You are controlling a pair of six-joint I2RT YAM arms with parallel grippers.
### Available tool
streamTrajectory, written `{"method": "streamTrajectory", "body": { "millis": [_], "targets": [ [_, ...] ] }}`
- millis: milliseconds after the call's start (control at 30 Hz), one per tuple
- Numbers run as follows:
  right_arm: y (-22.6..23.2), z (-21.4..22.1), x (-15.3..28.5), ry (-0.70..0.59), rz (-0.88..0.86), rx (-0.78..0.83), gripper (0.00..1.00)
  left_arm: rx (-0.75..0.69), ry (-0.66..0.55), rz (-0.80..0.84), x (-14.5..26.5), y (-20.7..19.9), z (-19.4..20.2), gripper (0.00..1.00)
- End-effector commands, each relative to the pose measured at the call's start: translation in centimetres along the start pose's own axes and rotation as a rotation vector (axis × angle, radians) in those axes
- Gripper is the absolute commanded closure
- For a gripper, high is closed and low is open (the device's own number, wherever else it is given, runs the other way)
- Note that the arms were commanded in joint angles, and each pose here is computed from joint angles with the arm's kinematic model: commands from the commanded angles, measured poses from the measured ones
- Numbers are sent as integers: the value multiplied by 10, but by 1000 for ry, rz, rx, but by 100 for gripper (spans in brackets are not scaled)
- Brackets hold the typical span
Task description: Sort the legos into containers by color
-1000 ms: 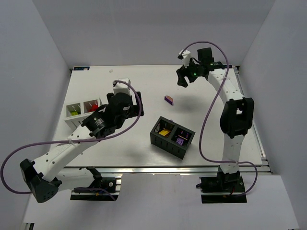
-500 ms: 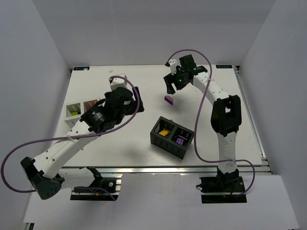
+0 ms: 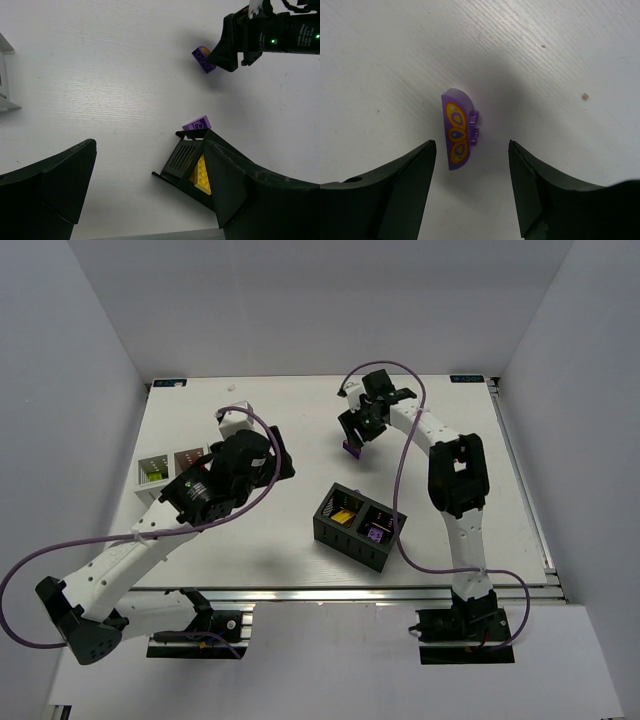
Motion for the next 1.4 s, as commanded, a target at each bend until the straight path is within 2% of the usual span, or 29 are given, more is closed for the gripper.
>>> {"method": "streamTrajectory", "body": {
  "millis": [0, 200, 400, 500, 533, 567, 600, 633, 700, 767, 800, 900, 1000, 1100, 1300, 1367],
  "targets": [
    [2, -10, -3, -22, -2, 17, 35, 36, -31, -8, 12, 8, -8, 2],
    [11, -5, -21, 20, 11, 46, 36, 55, -38, -15, 19, 14, -9, 2],
    [7, 3, -31, 62, 86, 51, 50, 75, -34, -15, 20, 16, -7, 2],
    [4, 2, -29, 50, 85, 50, 66, 81, -31, -11, 21, 16, -6, 2],
    [6, -2, -26, 37, 81, 55, 77, 86, -32, -7, 21, 16, -6, 2],
    [4, -3, -26, 29, 80, 53, 83, 92, -33, -4, 21, 16, -6, 2],
    [4, -9, -19, 7, 78, 54, 83, 93, -32, -2, 21, 16, -5, 2],
    [3, -16, -10, -19, 80, 57, 100, 96, -33, 4, 21, 15, -6, 2],
    [3, -28, 6, -79, 53, 62, 100, 96, -34, 8, 21, 16, -5, 2],
    [9, -46, 39, -174, 9, 97, 100, 98, -32, 27, 21, 14, -5, 2],
    [12, -60, 75, -278, -41, 119, 100, 92, -27, 31, 21, 14, -2, 2],
    [35, -70, 139, -450, -139, 268, 100, 99, -20, 64, 20, 12, 0, 2],
    [55, -53, 179, -518, -191, 443, 100, 102, -12, 80, 19, 14, 7, 2],
    [78, -21, 198, -539, -287, 540, 100, 105, -9, 95, 19, 17, 11, 2],
    [139, 35, 230, -537, -584, 623, 100, 79, -6, 127, 24, 19, 13, 2],
    [147, 48, 230, -549, -625, 696, 100, 70, -6, 135, 24, 20, 13, 2]
  ]
}}
Point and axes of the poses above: each gripper's point midway between its finger pads, its own x axis back along the fingers, its own y axis along the line the jaws close on, z = x × y, the point moved 5 cm from there along x, back along the fingers, and after that the axes turned 8 degrees about x, right-handed, at the moved point
